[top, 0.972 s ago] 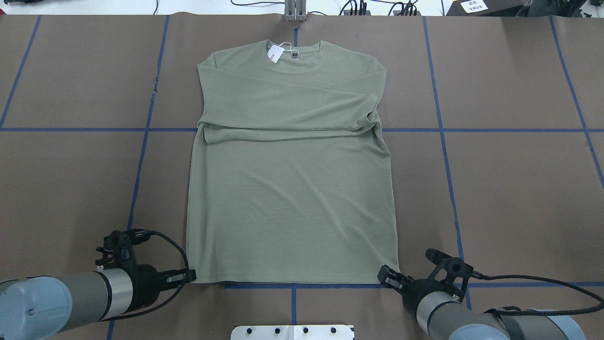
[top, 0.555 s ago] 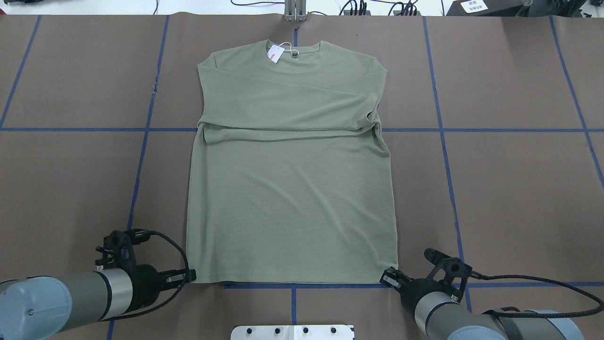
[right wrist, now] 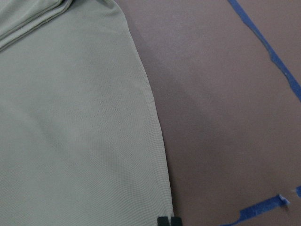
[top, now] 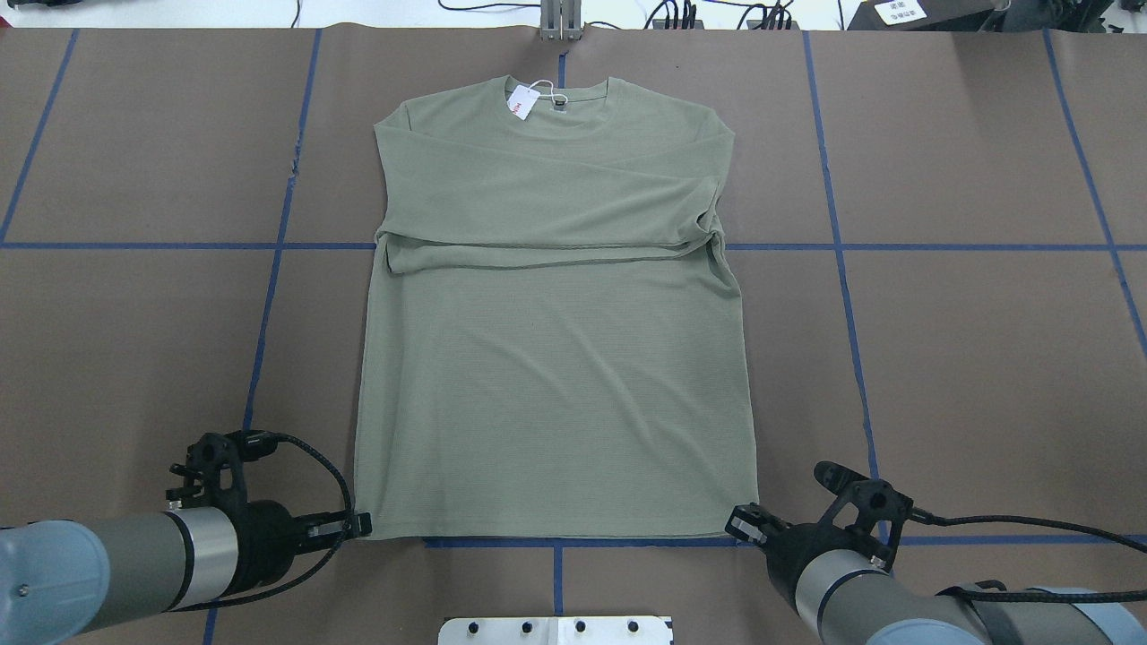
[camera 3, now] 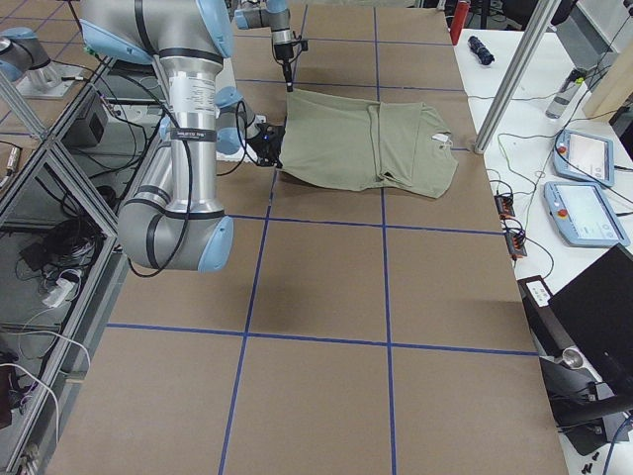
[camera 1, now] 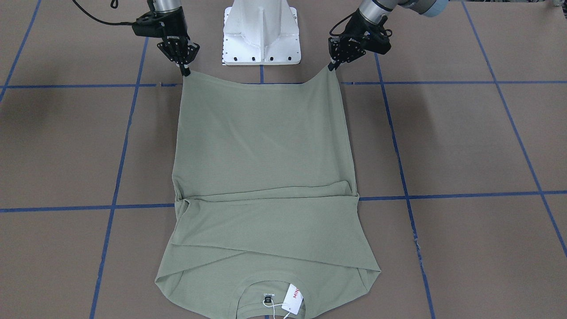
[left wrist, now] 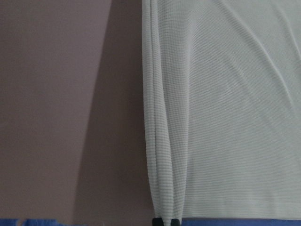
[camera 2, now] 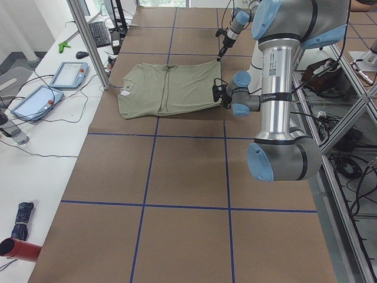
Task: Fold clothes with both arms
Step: 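Lift the hem with both grippers and carry it toward the collar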
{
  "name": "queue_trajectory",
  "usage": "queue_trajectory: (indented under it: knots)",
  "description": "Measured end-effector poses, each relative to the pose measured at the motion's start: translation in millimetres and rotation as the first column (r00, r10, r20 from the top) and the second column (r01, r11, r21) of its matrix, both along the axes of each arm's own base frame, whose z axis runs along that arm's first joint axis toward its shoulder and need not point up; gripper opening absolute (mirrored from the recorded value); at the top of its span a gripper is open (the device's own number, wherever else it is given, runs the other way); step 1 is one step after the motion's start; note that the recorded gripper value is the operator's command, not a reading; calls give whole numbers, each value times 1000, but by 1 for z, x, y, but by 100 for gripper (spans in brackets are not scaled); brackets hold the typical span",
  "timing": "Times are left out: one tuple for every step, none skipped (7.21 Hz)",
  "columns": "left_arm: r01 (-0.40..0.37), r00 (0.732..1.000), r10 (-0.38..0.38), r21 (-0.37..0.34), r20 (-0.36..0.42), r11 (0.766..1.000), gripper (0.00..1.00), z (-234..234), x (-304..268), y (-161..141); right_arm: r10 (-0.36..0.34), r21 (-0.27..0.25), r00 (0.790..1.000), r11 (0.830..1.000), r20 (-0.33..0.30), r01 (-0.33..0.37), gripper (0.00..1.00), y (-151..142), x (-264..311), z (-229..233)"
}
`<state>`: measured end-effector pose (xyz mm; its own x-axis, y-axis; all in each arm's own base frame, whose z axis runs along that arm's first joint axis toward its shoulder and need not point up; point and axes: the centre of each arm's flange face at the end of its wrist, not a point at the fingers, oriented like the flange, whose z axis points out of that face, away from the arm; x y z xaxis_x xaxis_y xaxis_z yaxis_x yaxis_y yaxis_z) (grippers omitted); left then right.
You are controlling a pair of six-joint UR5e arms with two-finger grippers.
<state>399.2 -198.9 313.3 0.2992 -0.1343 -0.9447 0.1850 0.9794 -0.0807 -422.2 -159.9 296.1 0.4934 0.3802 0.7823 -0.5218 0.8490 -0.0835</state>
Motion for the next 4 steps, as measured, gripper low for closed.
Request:
queue_trajectory:
  knots:
    - [-38,999,38,-12,-7,999,0,-39,-31,8,-39,-21,999,999,13,39,0,8,30,-30]
    - [-81,997,80,-28,-15,996,0,-83,-73,16,-76,-35,997,996,26,77,0,16,66,-60]
    - [-111,994,110,-45,-21,993,0,-113,-106,17,-102,-51,994,993,29,103,0,18,91,-80]
    - [-126,992,125,-33,-21,992,0,-128,-113,9,-126,-51,992,991,24,127,0,11,98,-98]
